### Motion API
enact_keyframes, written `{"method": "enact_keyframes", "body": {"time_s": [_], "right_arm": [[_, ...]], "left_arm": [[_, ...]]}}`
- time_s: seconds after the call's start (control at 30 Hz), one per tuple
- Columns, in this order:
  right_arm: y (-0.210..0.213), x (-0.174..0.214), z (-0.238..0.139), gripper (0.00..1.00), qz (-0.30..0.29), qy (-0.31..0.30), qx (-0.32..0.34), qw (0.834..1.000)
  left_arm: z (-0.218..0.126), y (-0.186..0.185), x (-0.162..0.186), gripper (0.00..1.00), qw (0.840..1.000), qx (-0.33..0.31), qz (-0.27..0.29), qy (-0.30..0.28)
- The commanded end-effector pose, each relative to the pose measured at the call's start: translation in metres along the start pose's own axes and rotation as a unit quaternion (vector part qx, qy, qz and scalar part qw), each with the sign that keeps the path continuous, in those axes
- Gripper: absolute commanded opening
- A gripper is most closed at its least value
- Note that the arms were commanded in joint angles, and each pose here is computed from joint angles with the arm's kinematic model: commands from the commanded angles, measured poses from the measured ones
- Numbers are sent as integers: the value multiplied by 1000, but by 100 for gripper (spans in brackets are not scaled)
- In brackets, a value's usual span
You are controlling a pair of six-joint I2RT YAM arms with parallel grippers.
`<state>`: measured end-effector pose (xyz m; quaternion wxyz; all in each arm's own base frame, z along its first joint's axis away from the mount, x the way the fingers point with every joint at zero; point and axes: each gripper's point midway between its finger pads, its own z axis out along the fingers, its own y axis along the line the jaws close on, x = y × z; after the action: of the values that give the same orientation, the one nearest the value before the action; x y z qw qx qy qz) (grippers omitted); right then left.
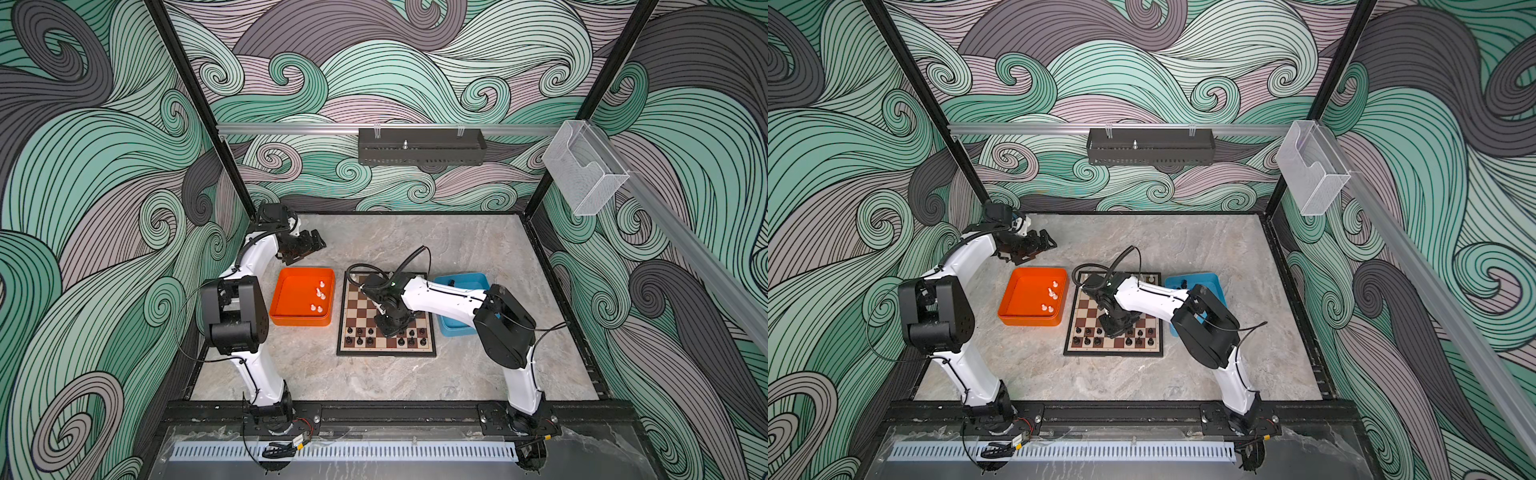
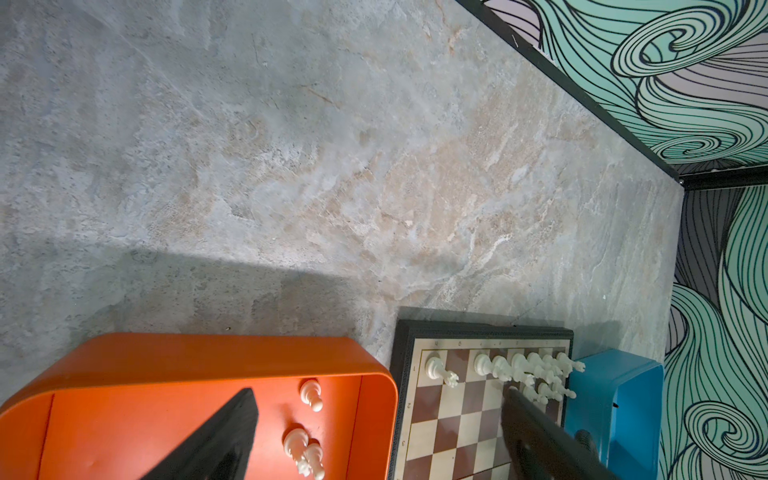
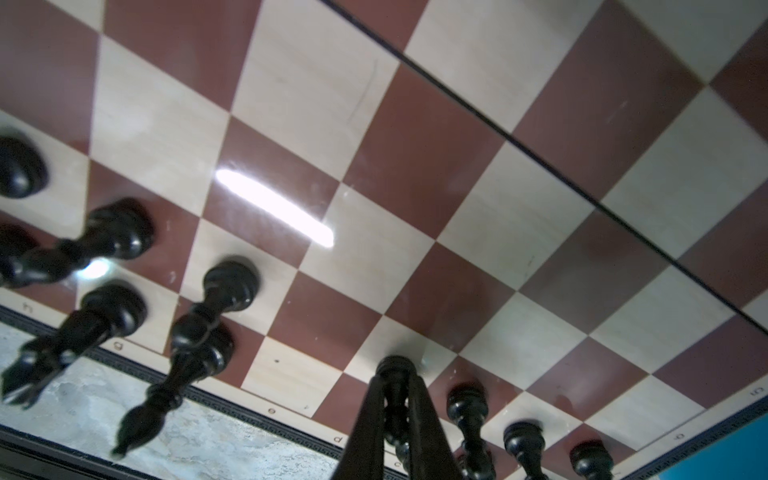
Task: Set up the chess pieces on the board
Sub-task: 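Set the black pawn down on the near-row square with the right gripper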
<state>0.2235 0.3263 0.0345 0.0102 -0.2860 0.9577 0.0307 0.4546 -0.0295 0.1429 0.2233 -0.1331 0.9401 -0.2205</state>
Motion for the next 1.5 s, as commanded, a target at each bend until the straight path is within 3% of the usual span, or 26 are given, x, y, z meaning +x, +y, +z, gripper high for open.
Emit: {"method": "enact_keyframes", "body": {"time_s": [0.0,1.47], "right_arm": [[-4,-6,0,12,6,-12,3,1000],[-8,-2,-1,11,14,-13,2,1000]], "left_arm": [[0,-3,-8,94,1000,9,-6,-3],[0,-3,-8,93,1000,14,-11,-2]]}}
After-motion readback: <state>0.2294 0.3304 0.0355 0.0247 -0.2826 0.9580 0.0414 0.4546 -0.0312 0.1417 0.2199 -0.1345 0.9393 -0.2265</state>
